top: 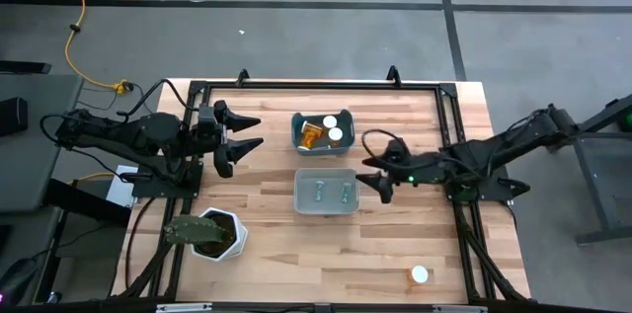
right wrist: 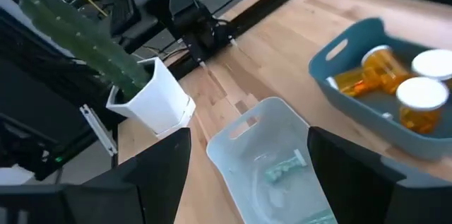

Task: Pick and place medicine bottles into bin by pill shape (circle, oval)
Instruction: Put the orange capsule bottle into the blue bin

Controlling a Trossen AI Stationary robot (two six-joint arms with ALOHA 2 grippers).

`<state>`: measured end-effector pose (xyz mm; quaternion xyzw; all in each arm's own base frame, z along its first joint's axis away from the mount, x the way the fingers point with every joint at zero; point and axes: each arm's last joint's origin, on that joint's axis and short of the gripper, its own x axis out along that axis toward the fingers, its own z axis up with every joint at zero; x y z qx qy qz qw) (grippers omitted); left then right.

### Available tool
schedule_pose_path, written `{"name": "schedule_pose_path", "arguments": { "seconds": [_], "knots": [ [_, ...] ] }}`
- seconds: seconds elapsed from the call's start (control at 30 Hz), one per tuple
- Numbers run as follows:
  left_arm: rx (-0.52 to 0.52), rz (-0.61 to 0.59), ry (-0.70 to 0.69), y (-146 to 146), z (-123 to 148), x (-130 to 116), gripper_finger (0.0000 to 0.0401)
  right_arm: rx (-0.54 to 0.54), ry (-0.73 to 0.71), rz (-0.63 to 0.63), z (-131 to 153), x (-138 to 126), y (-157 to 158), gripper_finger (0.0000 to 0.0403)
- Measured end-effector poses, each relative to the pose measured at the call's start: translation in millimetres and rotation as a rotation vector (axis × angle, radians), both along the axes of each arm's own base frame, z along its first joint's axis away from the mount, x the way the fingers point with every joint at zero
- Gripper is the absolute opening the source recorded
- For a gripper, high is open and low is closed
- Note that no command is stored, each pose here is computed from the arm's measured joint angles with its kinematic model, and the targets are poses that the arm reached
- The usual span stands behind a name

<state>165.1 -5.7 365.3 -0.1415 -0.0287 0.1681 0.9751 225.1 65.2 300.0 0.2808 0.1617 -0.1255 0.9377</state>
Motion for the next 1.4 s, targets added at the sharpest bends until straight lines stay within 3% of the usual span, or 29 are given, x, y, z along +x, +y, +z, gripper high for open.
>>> {"name": "schedule_pose_path", "arguments": {
  "seconds": [0.2, 0.43, 0.6, 0.77, 0.9, 1.03, 1.27, 1.4],
  "knots": [
    [0.0, 0.0, -0.001, 0.0, 0.0, 0.0, 0.0273, -0.071, -0.006, 0.026, 0.2, -5.0, 7.5, 0.0277],
    [-0.003, 0.001, -0.002, 0.0, 0.0, 0.0, 0.0273, -0.044, -0.003, 0.098, 1.3, -4.3, 10.1, 0.0277],
    [-0.003, 0.002, -0.001, 0.0, 0.0, 0.0, 0.0273, 0.127, 0.048, 0.122, -3.1, -5.4, 12.3, 0.0277],
    [-0.003, 0.002, -0.001, 0.1, 0.0, 0.0, 0.0273, 0.337, 0.436, 0.135, -13.9, -6.8, 34.3, 0.0272],
    [0.0, 0.002, 0.001, 0.1, -0.1, 0.0, 0.0273, 0.336, 0.791, 0.119, -19.0, -7.4, 67.8, 0.0267],
    [0.0, 0.002, 0.002, 0.1, -0.2, 0.0, 0.0273, 0.359, 1.045, 0.07, -27.3, -7.9, 105.8, 0.0266],
    [0.0, -0.002, 0.003, -0.1, -0.3, 0.0, 0.0273, 0.482, 1.274, 0.04, -67.1, -13.0, 171.3, 0.0266],
    [0.001, -0.024, 0.003, -0.7, -0.3, 0.2, 0.0273, 0.498, 1.299, -0.022, -82.0, -21.0, 185.7, 0.0266]
  ]
}}
